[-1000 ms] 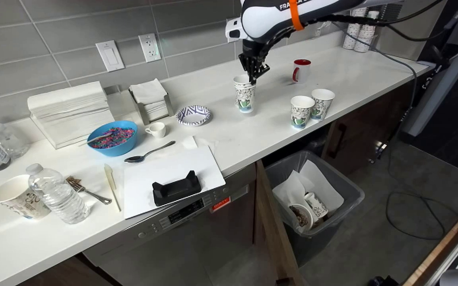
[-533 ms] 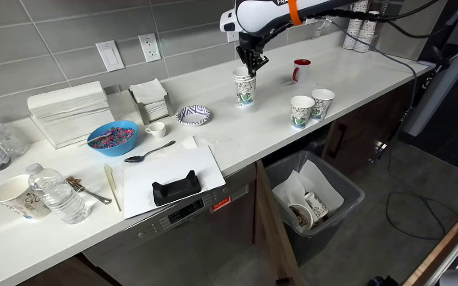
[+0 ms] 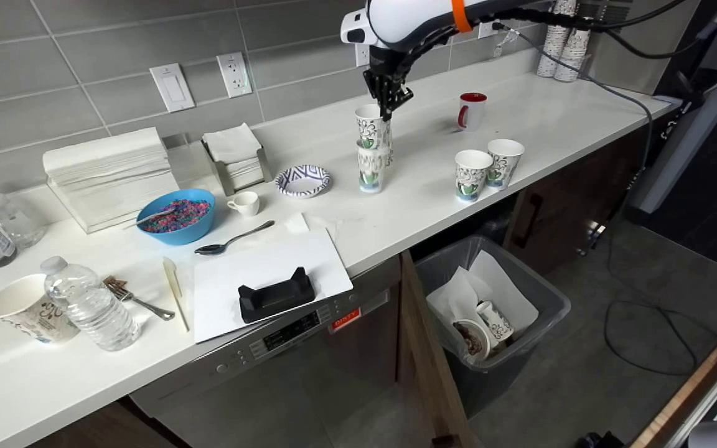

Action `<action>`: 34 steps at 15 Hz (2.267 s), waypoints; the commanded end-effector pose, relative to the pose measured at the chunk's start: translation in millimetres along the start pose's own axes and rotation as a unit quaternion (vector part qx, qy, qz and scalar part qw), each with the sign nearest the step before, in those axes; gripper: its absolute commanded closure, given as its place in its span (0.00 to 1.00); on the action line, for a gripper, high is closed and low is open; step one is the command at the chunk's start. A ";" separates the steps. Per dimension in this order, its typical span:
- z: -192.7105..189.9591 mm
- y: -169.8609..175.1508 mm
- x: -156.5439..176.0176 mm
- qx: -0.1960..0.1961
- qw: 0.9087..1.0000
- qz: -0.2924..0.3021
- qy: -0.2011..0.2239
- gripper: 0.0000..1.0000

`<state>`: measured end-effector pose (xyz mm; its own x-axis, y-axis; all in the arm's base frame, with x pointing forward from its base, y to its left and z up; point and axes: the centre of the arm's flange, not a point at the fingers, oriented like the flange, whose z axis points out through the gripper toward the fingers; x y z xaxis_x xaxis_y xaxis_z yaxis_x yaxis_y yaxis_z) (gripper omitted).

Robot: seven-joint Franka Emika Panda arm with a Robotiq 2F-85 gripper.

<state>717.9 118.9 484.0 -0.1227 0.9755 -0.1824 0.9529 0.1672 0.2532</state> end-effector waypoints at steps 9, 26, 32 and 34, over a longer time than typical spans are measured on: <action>-36.1 -5.0 4.5 -0.033 0.998 0.019 -0.055 0.99; -77.0 -13.4 -58.2 -0.062 0.982 0.150 -0.099 0.95; -77.0 -13.4 -58.2 -0.062 0.982 0.150 -0.099 0.95; -72.0 -12.4 -62.3 -0.056 0.977 0.177 -0.107 0.99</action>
<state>691.0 71.0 564.5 0.2253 0.9390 -0.2600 0.8956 -0.0946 0.4346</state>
